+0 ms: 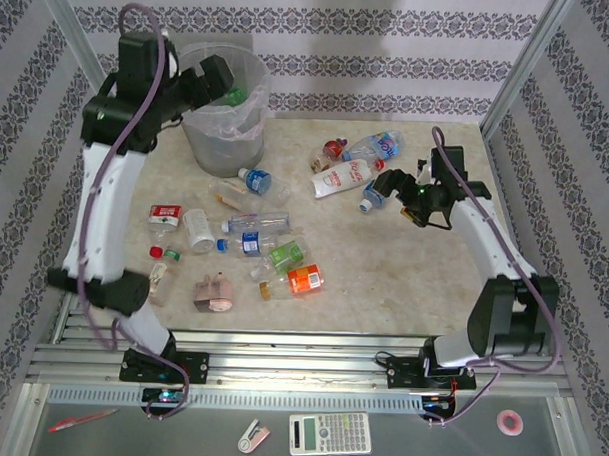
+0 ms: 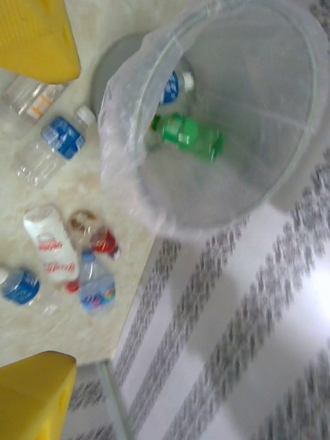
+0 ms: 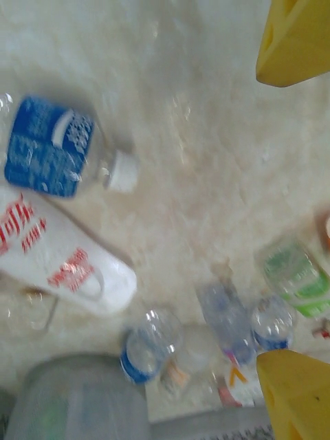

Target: Throw the plastic bottles in the bin

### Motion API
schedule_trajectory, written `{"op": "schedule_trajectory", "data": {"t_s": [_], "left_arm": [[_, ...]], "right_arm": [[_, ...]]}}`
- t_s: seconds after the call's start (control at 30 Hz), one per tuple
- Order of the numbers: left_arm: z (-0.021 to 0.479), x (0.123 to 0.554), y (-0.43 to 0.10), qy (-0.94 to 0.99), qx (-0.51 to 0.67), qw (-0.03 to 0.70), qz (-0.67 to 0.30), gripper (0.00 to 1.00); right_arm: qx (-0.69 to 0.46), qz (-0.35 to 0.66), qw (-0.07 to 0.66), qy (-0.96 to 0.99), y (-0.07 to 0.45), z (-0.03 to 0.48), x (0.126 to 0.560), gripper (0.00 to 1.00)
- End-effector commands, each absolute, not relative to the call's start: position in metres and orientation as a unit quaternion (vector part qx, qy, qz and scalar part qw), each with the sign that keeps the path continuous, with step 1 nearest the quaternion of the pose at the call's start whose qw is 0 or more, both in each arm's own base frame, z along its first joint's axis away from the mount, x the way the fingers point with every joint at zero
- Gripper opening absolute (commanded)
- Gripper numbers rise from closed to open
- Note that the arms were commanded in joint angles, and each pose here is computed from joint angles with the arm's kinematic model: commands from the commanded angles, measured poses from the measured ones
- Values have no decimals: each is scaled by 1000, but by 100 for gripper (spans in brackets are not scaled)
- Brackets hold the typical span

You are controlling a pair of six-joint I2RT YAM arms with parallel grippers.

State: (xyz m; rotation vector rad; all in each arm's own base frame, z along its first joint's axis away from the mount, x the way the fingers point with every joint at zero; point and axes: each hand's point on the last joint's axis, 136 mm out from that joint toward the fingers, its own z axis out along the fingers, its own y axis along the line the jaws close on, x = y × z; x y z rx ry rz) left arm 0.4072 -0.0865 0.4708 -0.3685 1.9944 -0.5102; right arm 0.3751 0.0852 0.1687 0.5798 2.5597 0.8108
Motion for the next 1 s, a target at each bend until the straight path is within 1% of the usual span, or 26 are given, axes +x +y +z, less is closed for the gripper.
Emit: {"op": "schedule_trajectory", "data": {"t_s": [0.0, 0.13, 0.33, 0.5, 0.67, 0.8, 0.97], "left_arm": [[491, 386, -98, 792, -90, 562, -221, 100], [467, 357, -101, 807, -79, 543, -217, 100], [428, 319, -121, 843, -25, 503, -187, 100], [413, 295, -124, 848, -4, 500, -174, 100], [403, 278, -126, 857, 17, 489, -165, 100], [387, 268, -124, 866, 41, 478, -139, 100], [374, 261, -124, 876, 53, 461, -128, 100]], "right_arm": [[199, 245, 190, 930, 69, 158, 388, 98], [208, 229, 173, 935, 63, 139, 408, 98], [227, 203, 169, 937, 53, 122, 444, 97], [253, 186, 164, 935, 45, 104, 473, 97], [271, 177, 156, 933, 41, 88, 495, 95], [284, 172, 152, 931, 39, 74, 510, 91], [293, 163, 150, 930, 38, 62, 521, 90]]}}
